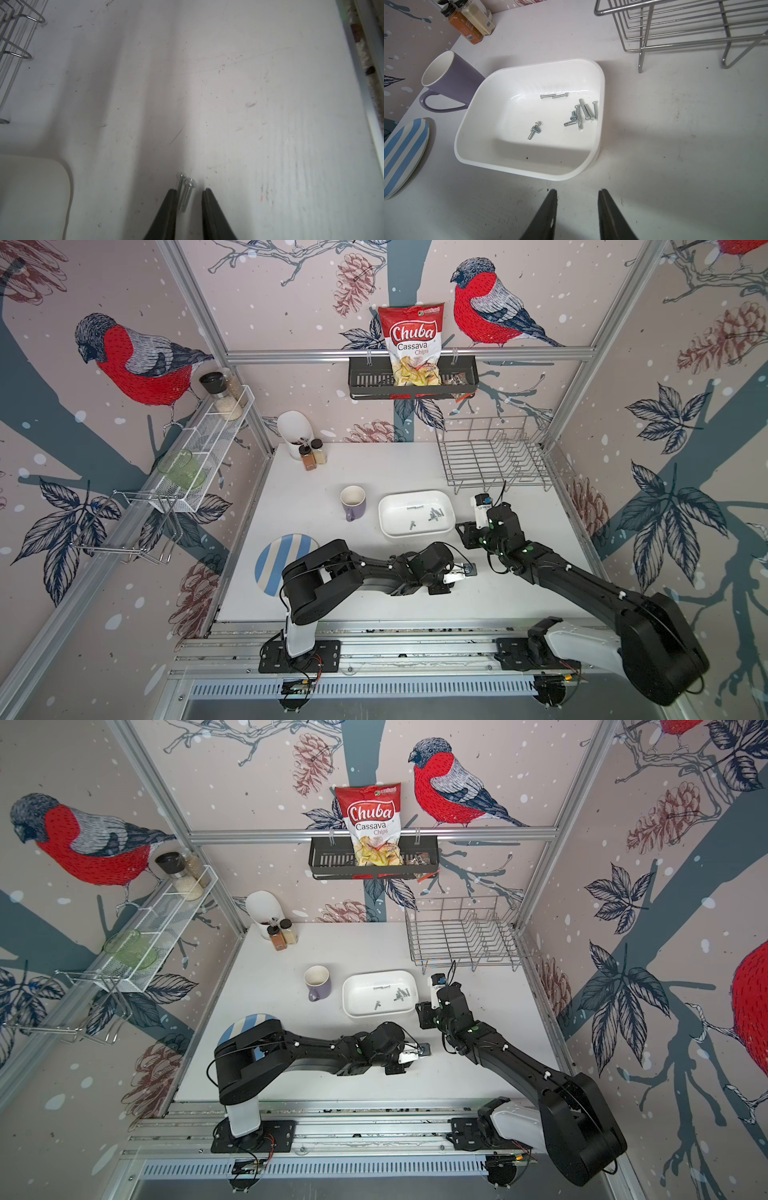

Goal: Put the screws on the desktop into the storage box
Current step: Pick up the screw from the center of the board.

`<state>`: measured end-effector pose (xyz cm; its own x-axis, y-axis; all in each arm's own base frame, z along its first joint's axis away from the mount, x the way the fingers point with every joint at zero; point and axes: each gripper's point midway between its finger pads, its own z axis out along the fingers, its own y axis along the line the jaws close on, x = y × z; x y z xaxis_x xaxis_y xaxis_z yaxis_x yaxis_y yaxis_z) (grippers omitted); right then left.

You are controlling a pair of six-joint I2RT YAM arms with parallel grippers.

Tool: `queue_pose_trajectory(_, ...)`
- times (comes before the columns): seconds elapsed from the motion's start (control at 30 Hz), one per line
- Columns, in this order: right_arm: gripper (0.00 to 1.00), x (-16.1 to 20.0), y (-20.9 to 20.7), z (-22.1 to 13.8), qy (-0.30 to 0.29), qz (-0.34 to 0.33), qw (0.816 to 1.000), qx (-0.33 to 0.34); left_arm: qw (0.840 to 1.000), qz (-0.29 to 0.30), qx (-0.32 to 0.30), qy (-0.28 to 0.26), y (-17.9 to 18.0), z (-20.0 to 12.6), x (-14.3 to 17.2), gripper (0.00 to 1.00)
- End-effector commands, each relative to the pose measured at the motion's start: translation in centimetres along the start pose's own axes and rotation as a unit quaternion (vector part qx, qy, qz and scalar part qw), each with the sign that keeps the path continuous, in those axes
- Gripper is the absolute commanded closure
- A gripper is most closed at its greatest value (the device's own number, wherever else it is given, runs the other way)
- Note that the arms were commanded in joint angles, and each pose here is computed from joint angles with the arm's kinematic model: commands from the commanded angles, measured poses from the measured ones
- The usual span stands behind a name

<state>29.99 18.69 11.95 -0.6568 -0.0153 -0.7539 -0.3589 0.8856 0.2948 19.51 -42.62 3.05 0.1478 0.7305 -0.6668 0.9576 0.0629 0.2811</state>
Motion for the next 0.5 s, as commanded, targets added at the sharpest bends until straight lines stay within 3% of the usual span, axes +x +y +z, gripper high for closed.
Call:
queue_pose_trajectory(0.0,0.63,-0.9,0.4,-0.1,-0.015,0.002,1.0,-0.008,1.0,-0.005,0.01,-0.001,-0.2,0.1,-0.1,0.75)
queue_pose_trajectory(0.47,0.63,-0.9,0.3,-0.1,-0.015,0.001,1.0,-0.006,0.999,-0.011,0.021,0.024,-0.8,0.6,1.2,0.83)
